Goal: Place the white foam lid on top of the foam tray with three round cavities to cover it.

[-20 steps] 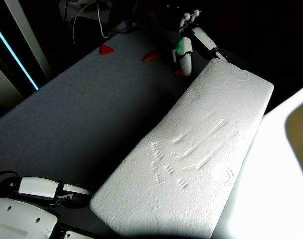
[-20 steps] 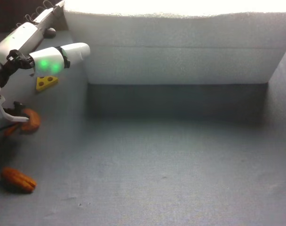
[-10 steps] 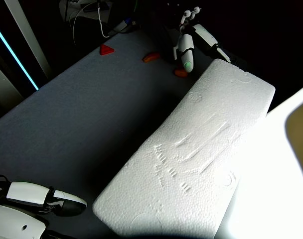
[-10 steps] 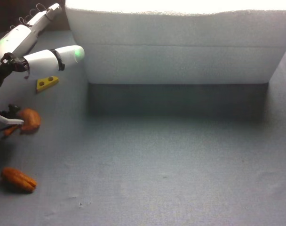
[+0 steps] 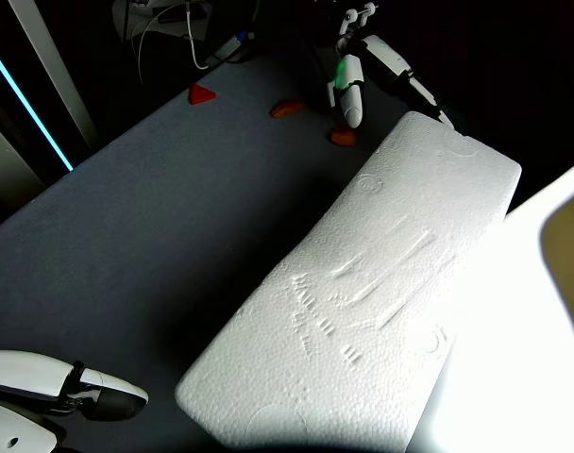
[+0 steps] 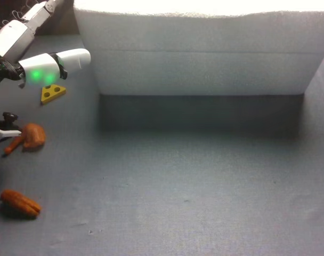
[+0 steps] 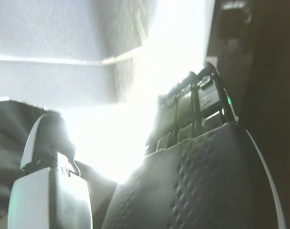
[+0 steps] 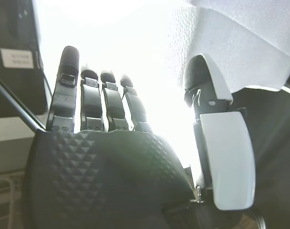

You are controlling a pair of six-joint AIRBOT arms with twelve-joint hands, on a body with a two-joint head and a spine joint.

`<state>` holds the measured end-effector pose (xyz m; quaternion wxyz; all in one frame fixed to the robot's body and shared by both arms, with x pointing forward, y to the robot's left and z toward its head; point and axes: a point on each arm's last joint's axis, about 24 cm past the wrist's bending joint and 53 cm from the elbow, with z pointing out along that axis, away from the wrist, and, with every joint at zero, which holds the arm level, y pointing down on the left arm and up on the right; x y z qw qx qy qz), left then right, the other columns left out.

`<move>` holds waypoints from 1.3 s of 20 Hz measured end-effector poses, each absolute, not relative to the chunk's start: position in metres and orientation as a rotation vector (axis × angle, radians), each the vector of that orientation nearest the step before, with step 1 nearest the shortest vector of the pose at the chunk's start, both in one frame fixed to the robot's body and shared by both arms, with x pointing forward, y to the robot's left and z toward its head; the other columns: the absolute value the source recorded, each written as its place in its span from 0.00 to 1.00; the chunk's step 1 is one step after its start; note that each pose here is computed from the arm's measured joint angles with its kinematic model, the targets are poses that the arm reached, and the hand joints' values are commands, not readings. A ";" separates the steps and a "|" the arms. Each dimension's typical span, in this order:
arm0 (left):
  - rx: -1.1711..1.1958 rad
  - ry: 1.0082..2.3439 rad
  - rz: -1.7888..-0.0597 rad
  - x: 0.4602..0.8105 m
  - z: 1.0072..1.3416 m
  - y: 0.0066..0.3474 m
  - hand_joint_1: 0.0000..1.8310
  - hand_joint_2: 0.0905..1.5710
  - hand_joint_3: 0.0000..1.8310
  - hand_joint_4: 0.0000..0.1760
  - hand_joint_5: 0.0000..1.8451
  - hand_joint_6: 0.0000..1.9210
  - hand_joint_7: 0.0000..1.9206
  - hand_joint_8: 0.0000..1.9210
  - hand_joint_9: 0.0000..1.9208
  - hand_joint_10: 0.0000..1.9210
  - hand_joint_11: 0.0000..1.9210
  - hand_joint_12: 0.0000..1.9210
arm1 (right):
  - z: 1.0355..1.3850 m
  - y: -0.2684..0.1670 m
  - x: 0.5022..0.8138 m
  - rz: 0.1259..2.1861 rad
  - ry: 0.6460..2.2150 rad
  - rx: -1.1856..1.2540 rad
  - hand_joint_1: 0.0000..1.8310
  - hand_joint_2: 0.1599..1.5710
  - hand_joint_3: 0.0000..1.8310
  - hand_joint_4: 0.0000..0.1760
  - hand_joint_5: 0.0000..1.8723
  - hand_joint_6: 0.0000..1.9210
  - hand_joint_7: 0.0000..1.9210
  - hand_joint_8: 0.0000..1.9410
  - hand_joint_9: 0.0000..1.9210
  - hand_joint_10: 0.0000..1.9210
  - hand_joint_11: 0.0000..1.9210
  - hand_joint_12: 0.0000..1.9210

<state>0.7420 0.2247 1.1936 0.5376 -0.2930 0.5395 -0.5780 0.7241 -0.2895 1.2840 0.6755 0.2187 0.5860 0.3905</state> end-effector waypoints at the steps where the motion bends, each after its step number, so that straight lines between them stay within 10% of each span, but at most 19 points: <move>1: -0.682 1.284 -1.380 0.741 1.196 0.223 0.32 0.69 0.00 0.00 0.01 0.00 0.00 0.00 0.00 0.00 0.00 0.00 | 1.284 -0.289 0.724 0.878 1.317 0.490 0.33 0.76 0.00 0.00 0.00 0.00 0.00 0.00 0.00 0.00 0.00 0.23; 5: -0.629 1.270 -1.407 0.737 1.207 0.212 0.32 0.68 0.00 0.03 0.02 0.00 0.00 0.00 0.00 0.00 0.00 0.00 | 1.284 -0.288 0.724 0.879 1.318 0.488 0.34 0.77 0.00 0.00 0.00 0.00 0.00 0.00 0.00 0.00 0.00 0.02; 12: -0.627 1.298 -1.405 0.736 1.201 0.208 0.27 0.69 0.00 0.00 0.02 0.00 0.00 0.00 0.00 0.00 0.00 0.00 | 1.284 -0.288 0.724 0.880 1.318 0.488 0.31 0.78 0.00 0.00 0.00 0.00 0.00 0.00 0.00 0.00 0.00 0.00; 16: -0.651 1.321 -1.396 0.736 1.189 0.209 0.26 0.69 0.00 0.10 0.02 0.00 0.00 0.00 0.00 0.00 0.02 0.01 | 1.284 -0.289 0.724 0.880 1.317 0.492 0.31 0.77 0.00 0.00 0.00 0.00 0.00 0.00 0.00 0.00 0.00 0.00; 17: -0.651 1.329 -1.392 0.735 1.186 0.209 0.26 0.70 0.00 0.25 0.02 0.00 0.00 0.00 0.00 0.00 0.01 0.01 | 1.284 -0.288 0.724 0.881 1.318 0.491 0.30 0.77 0.00 0.00 0.00 0.00 0.00 0.00 0.00 0.00 0.00 0.00; 26: -0.688 1.367 -1.370 0.735 1.169 0.212 0.27 0.71 0.00 0.08 0.02 0.00 0.00 0.00 0.00 0.00 0.00 0.18 | 1.284 -0.289 0.723 0.882 1.317 0.496 0.30 0.77 0.00 0.00 0.00 0.00 0.00 0.00 0.00 0.00 0.00 0.12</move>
